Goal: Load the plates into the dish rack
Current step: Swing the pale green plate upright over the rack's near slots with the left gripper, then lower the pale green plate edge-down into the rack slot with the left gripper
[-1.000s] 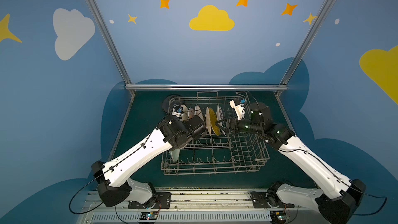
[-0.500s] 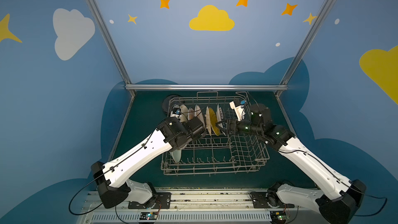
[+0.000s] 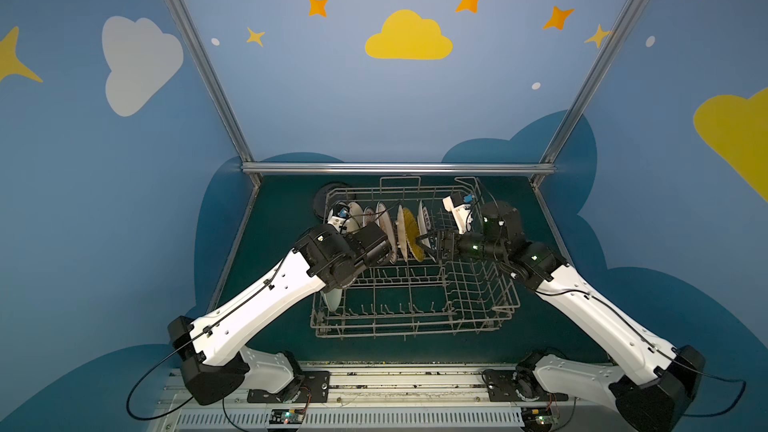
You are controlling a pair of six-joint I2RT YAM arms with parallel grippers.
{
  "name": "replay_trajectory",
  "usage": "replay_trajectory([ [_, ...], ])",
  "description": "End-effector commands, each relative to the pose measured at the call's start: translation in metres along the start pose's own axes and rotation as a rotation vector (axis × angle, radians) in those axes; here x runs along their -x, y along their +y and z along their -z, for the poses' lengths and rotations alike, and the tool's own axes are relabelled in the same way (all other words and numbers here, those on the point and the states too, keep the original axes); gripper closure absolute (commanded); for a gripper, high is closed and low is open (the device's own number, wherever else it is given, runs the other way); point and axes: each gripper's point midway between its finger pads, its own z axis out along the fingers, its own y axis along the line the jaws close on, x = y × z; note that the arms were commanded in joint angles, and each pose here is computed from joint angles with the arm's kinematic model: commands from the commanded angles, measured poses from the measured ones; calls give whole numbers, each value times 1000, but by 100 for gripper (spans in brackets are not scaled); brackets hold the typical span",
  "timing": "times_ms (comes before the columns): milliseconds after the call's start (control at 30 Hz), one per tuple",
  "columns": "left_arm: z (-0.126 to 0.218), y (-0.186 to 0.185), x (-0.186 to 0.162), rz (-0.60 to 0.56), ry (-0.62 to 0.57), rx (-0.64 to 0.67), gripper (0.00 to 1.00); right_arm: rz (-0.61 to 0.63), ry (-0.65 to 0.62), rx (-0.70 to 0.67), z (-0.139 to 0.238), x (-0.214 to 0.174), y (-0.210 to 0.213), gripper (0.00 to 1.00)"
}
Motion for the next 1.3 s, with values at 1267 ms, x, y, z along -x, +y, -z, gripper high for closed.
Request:
replay_trajectory([
  [1267, -7, -6, -35, -247, 184, 110, 96, -12, -25, 7, 3, -3, -4, 14],
])
